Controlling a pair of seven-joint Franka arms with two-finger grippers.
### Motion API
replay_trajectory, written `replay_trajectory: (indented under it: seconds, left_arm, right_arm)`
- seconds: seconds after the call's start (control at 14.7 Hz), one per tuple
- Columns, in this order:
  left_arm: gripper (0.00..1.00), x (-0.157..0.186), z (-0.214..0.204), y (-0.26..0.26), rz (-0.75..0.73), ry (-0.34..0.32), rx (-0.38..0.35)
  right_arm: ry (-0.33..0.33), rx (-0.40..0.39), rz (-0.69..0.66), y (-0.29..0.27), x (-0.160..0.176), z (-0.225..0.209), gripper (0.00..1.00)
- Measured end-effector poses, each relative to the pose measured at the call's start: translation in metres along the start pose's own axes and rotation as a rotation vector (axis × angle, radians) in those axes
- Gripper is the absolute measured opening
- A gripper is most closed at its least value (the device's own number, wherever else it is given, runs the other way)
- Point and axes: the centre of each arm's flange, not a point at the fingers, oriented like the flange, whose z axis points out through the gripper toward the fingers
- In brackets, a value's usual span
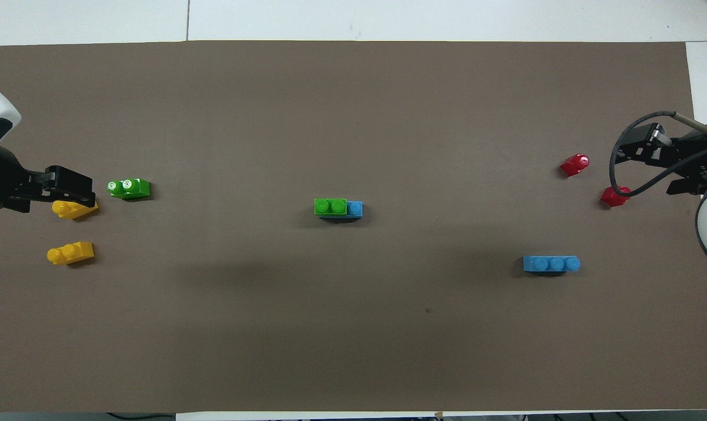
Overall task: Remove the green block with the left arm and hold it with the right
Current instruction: 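Move both grippers toward the joined green and blue blocks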
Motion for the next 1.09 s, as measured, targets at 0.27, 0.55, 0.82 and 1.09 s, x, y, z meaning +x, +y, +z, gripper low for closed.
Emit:
replay_trajectory:
  seconds: [0.27,0.55,0.82,1.09]
  left_arm:
    - [1.0,0.0,0.003,0.019,-0.179,-0.003,0.004]
    - [1.0,0.005,0.017,0.051,-0.432,-0.016,0.012]
    - [1.0,0.01,0.033,0.086,-0.678,-0.036,-0.007]
    - [1.0,0.02,0.058,0.132,-0.926,-0.043,-0.03]
  right_arm:
    - [-0.12,0.058,0.314,-0.01,-0.013,0.008,1.0]
    - [-0.264,0.122,0.541,-0.026,-0.021,0.022,1.0]
    - [-0.394,0.131,0.738,-0.064,-0.036,0.046,1.0]
    - [-0.451,0.142,0.93,-0.104,-0.051,0.067,1.0]
